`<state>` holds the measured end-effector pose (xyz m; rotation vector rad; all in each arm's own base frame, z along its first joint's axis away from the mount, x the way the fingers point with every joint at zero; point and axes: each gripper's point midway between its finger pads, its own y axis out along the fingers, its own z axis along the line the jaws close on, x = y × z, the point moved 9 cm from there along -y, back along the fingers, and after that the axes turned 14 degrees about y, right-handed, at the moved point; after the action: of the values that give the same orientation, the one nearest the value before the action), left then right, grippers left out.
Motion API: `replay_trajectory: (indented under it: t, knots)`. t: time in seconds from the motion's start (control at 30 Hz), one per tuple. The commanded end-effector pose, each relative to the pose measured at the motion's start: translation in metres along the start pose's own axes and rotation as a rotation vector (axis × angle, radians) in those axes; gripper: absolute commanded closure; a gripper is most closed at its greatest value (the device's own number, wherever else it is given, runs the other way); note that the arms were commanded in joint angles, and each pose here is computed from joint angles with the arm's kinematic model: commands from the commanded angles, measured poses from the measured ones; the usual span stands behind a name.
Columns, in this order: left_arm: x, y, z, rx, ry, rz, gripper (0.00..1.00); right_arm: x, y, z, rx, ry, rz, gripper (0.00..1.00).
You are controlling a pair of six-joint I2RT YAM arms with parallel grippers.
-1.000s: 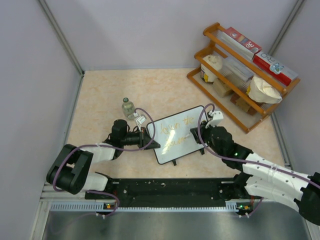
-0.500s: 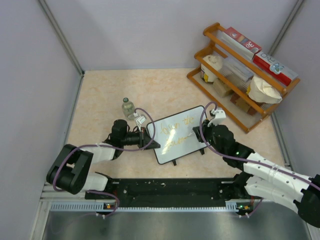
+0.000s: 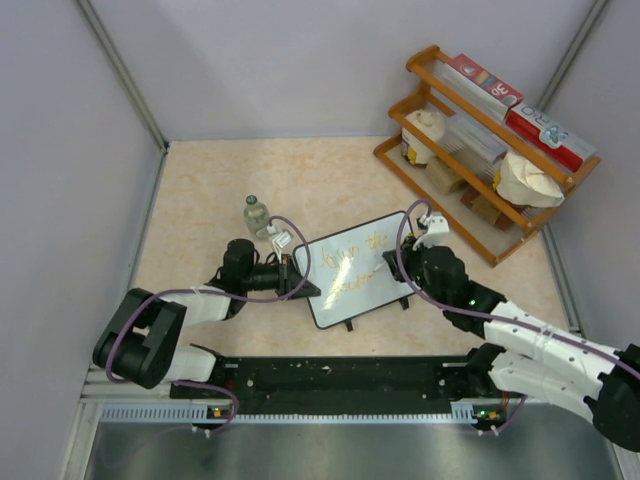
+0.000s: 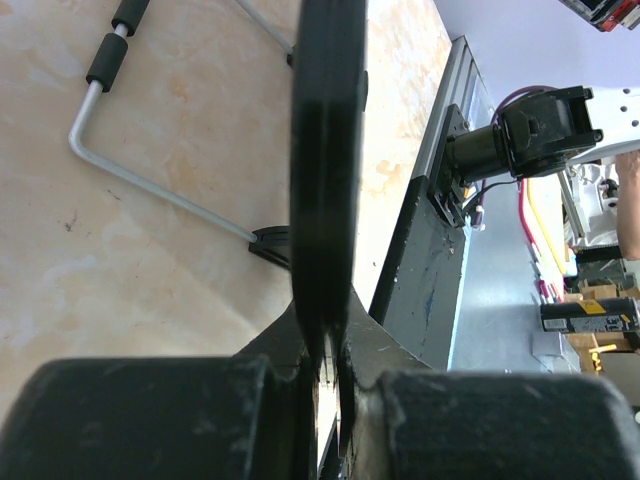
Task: Write a sentence on the whiteboard
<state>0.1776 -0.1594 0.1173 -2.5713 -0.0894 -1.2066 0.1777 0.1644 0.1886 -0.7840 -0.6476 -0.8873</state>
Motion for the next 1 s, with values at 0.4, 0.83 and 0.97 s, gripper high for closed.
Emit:
replay_trajectory:
  t: [0.4, 0.83, 0.97]
  knots:
    - [-0.012, -0.001, -0.001, -0.027, -0.006, 0.039, 1.00, -0.011, -0.001, -0.007, 0.013, 0.020, 0.046, 1.00]
    - [-0.011, -0.001, -0.001, -0.027, -0.003, 0.038, 1.00, -0.022, -0.008, -0.023, -0.048, 0.018, 0.065, 1.00]
    - [-0.011, -0.001, -0.001, -0.026, -0.003, 0.037, 1.00, -0.018, -0.008, -0.023, -0.056, 0.016, 0.040, 1.00]
